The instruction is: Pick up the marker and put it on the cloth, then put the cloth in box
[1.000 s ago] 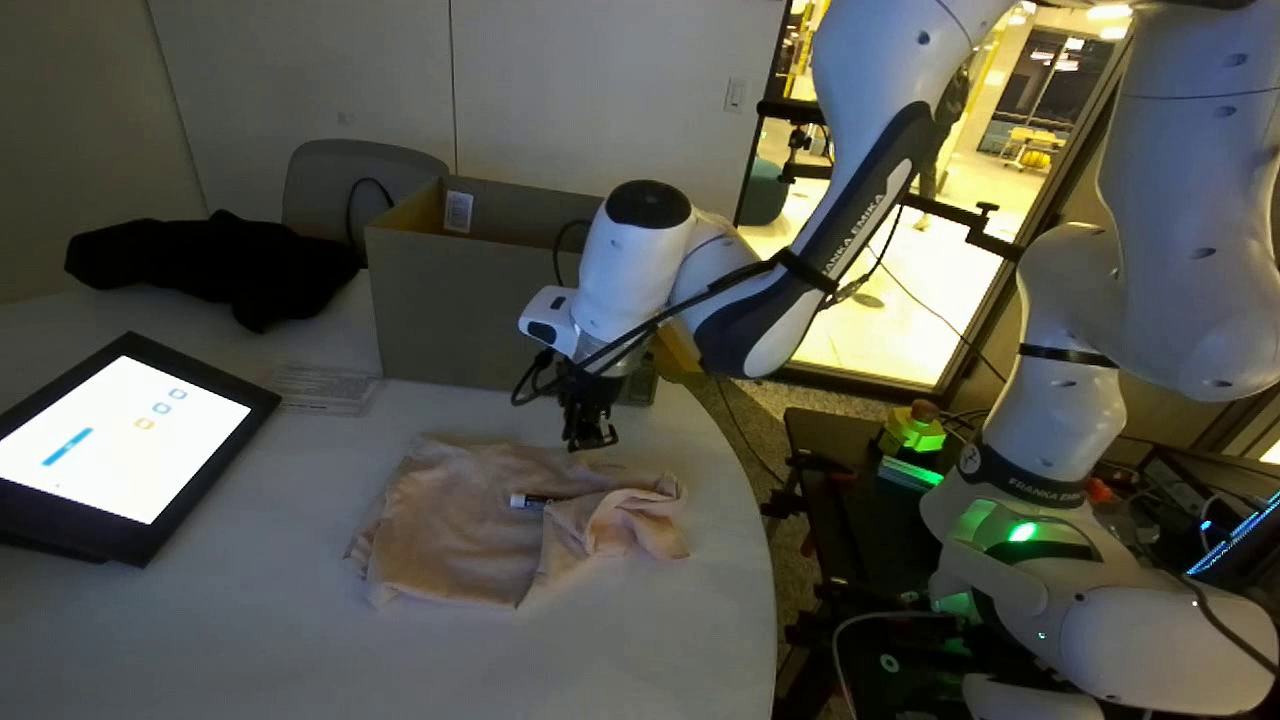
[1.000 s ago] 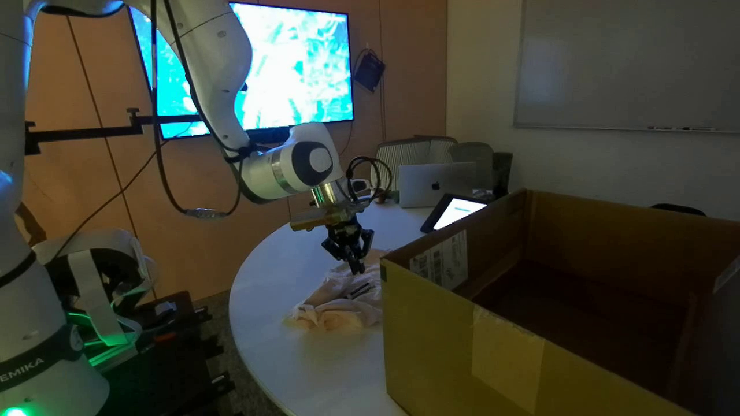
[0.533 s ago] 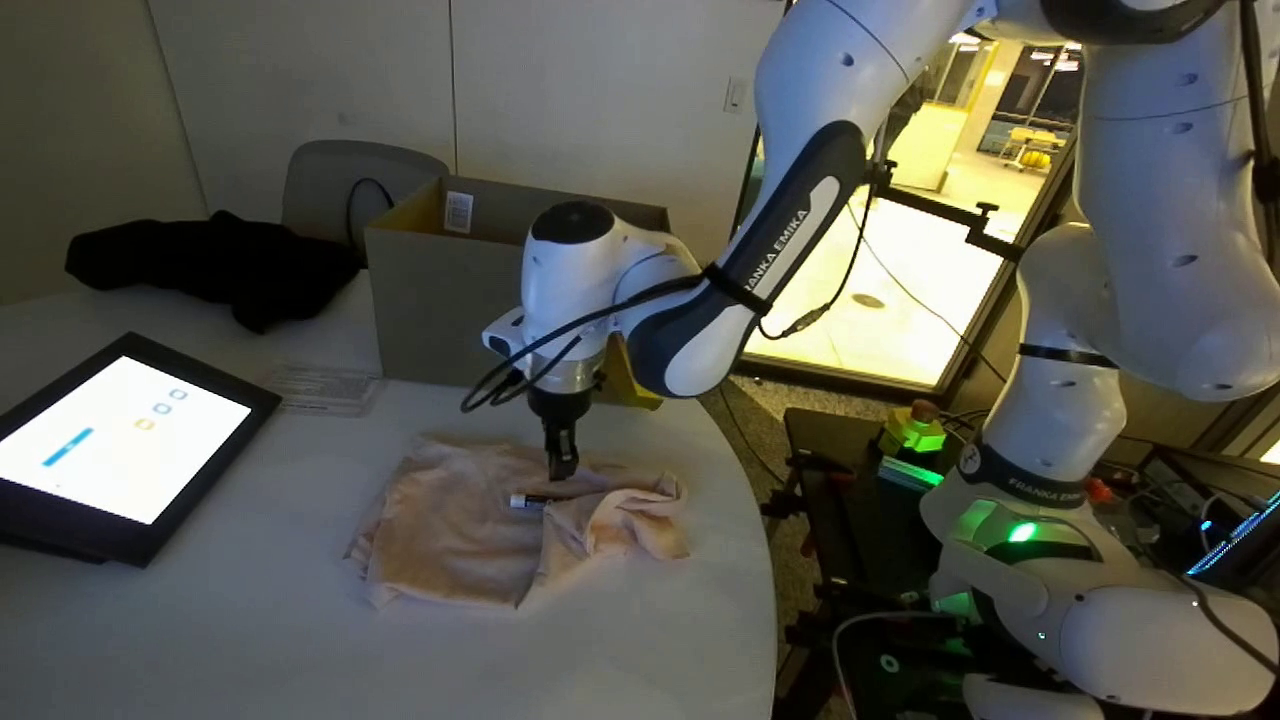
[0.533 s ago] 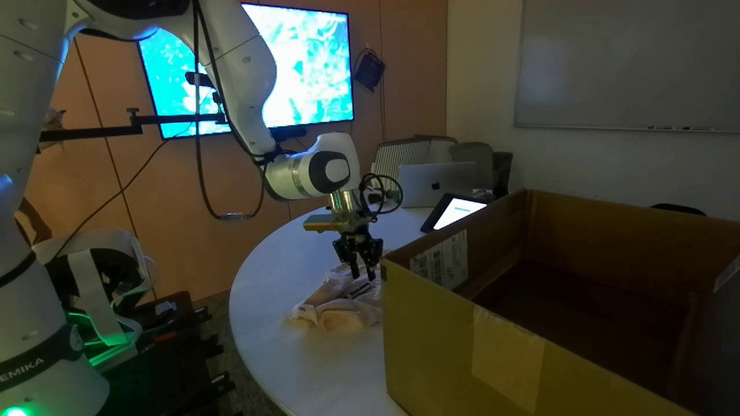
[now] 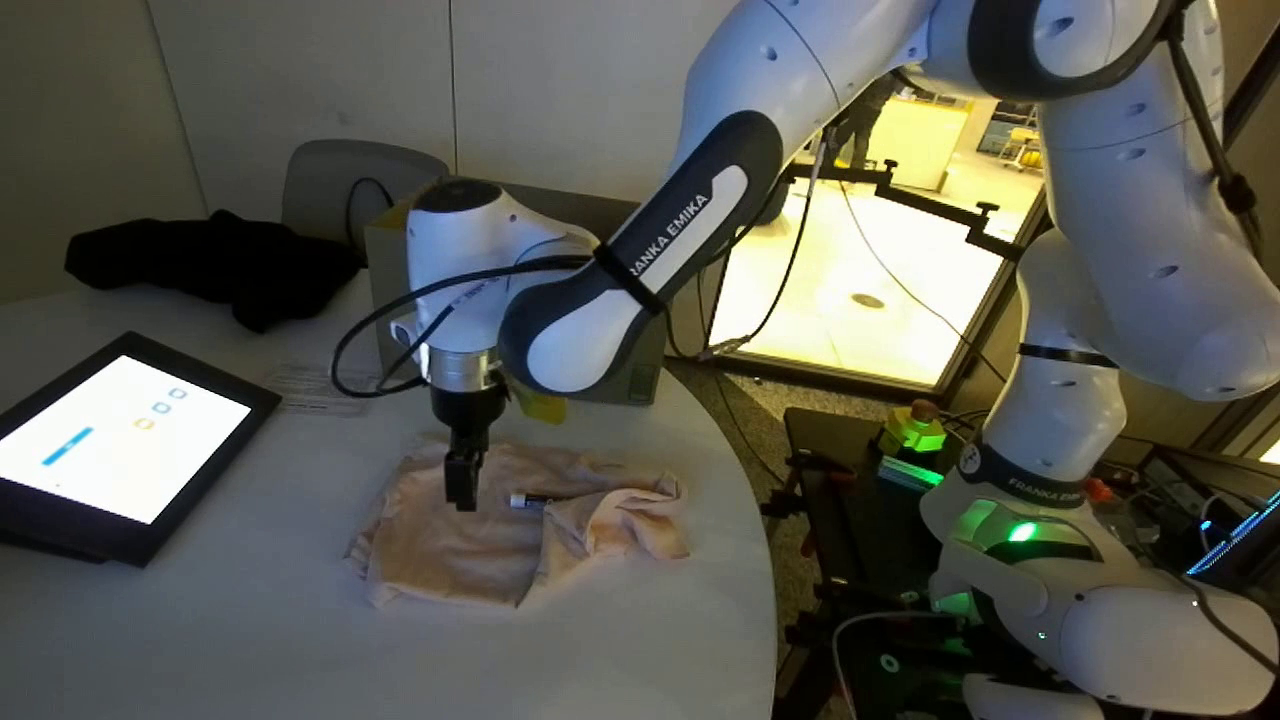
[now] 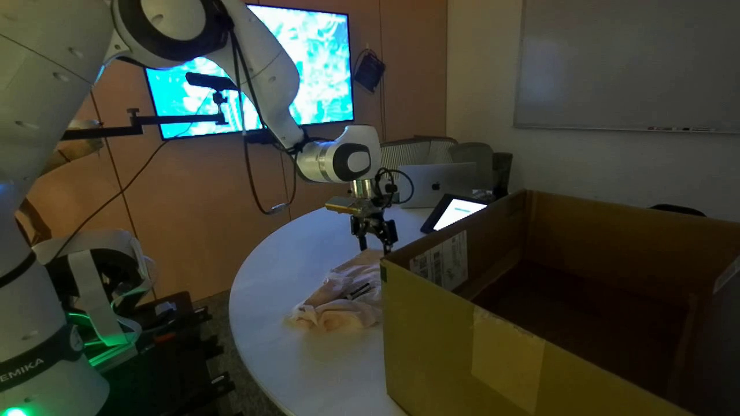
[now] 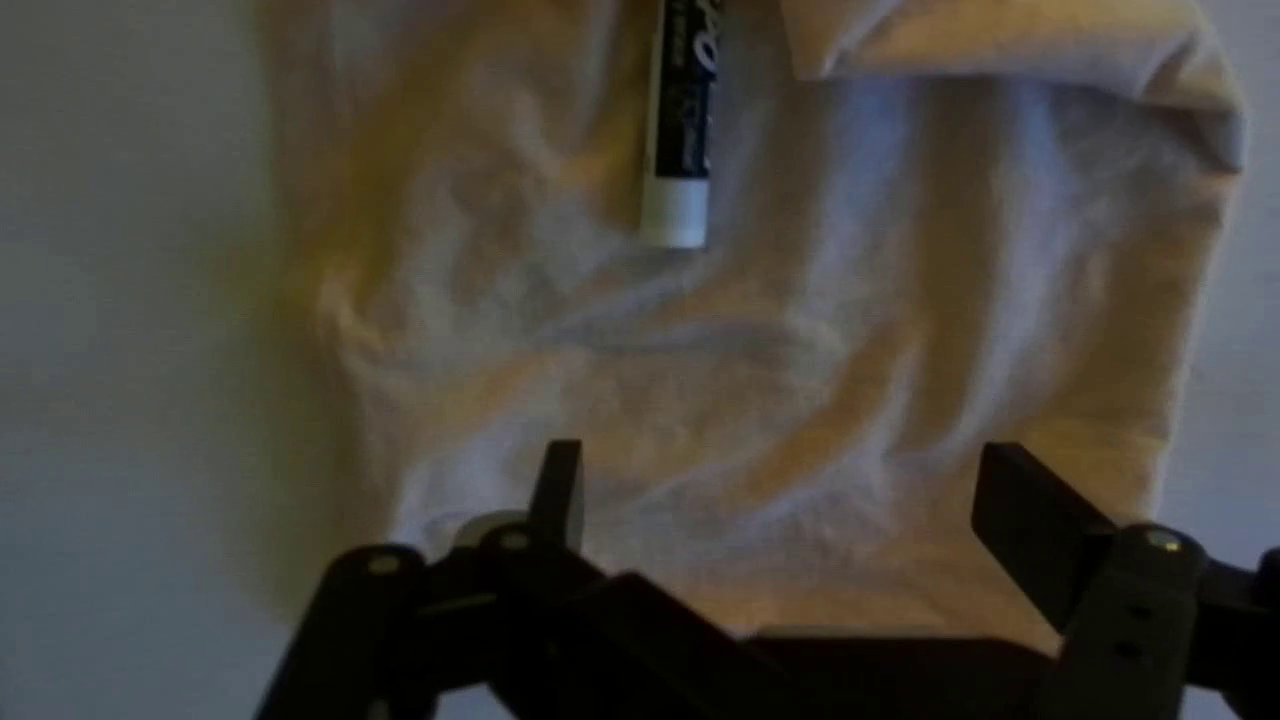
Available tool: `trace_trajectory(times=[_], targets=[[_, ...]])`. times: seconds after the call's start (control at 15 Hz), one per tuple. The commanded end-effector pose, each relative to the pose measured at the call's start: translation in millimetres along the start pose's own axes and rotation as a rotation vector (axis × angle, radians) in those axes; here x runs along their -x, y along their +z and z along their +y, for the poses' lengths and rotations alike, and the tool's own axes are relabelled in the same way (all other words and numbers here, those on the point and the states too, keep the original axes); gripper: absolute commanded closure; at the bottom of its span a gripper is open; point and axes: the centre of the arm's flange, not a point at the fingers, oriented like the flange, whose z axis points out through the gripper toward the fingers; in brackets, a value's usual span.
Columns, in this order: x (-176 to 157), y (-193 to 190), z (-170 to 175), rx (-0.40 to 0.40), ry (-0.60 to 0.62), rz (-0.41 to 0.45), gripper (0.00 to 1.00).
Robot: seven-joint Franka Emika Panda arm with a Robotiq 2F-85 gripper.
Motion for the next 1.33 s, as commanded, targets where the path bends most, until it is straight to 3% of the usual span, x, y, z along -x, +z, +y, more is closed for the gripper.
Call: trace_trajectory(times=[0.0, 0.27, 0.67, 1.0, 1.27], targets=[[-56, 20, -19, -0.017, 0.037, -0.013, 0.00], [-84, 47, -29, 0.002, 0.044, -0.029, 0.00], [-106, 65, 4, 0.016, 0.075, -0.037, 0.00], [-109, 76, 42, -0.013, 0.089, -0.072, 0.00], [-105, 92, 56, -0.081, 0.060, -0.116, 0.00]])
